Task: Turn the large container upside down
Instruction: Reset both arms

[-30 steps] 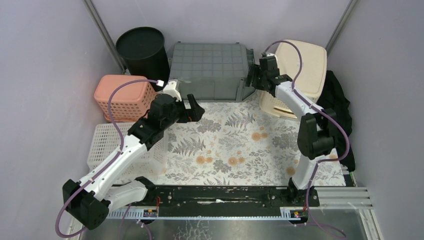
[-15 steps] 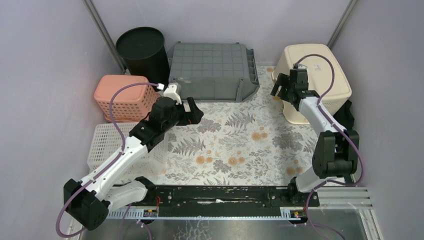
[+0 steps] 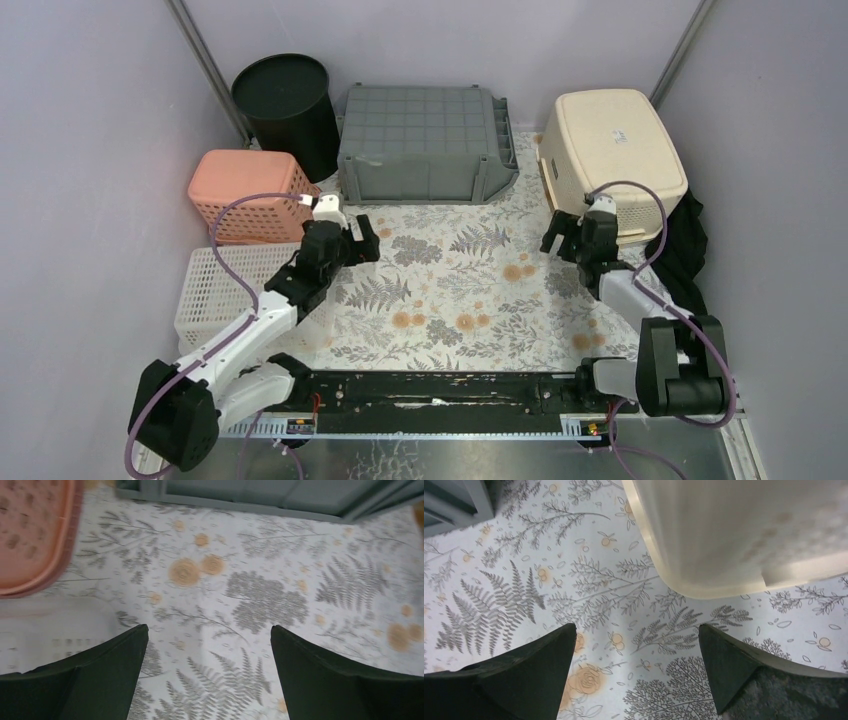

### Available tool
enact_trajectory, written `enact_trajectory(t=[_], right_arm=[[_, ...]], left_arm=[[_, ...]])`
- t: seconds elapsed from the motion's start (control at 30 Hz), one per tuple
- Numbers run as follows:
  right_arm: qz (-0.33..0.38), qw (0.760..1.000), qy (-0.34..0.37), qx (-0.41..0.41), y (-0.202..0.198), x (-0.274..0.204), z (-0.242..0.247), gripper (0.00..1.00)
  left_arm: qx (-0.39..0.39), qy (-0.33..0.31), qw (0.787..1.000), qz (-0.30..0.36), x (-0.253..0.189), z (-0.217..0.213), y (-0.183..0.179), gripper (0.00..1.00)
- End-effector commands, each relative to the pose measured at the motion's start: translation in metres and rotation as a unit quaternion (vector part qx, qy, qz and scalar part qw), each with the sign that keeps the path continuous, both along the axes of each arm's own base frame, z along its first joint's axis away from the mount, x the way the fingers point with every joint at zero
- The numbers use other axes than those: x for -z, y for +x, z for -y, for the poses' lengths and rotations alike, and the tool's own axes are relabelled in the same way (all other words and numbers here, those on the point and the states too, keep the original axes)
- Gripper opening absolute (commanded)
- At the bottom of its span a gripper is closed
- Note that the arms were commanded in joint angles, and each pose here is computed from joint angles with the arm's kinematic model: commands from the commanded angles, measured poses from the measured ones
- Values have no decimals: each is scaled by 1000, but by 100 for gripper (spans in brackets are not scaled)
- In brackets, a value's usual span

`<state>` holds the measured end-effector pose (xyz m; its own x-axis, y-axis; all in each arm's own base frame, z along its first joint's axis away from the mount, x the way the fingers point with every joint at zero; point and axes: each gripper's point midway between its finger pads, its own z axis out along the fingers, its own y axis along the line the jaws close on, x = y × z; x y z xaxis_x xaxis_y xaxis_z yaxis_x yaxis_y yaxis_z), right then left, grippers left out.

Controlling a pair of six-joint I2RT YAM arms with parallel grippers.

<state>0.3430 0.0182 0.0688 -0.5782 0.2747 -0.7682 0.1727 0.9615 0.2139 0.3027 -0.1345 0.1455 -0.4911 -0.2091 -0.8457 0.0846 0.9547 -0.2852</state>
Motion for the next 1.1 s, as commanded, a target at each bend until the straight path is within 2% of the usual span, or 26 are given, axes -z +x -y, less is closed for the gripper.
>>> enact_trajectory(t=[0.0,0.2,0.27,0.4,0.53,0.6,0.8,0.87,0.97,1.07], right_arm=[[142,989,-31,3,18,-38,9,99],[184,981,-58,13,7,-43,18,99],[180,980,-67,45,-3,-36,29,99],[220,972,-61,64,-22,-21,34,99],[217,971,-60,76,-24,-20,37,99],[210,972,-65,83,-26,-18,41,99],[269,957,-68,83,-22,-33,41,99],[265,957,-83,83,-17,-33,44,99],[265,951,-108,120,-14,-34,60,99],[272,950,-121,97,-7,-32,56,99]], left_arm=[[-53,59,994,81,-13,-32,21,100],[-88,134,977,139,2,-64,26,100],[-96,159,973,135,11,-72,28,100],[-112,179,969,131,20,-86,35,100],[-125,166,967,146,44,-100,25,100],[-121,164,968,146,43,-101,27,100],[-115,174,963,168,38,-106,33,100],[-111,172,964,173,37,-106,37,100],[-112,155,965,179,35,-113,44,100],[-104,130,969,183,34,-120,52,100]])
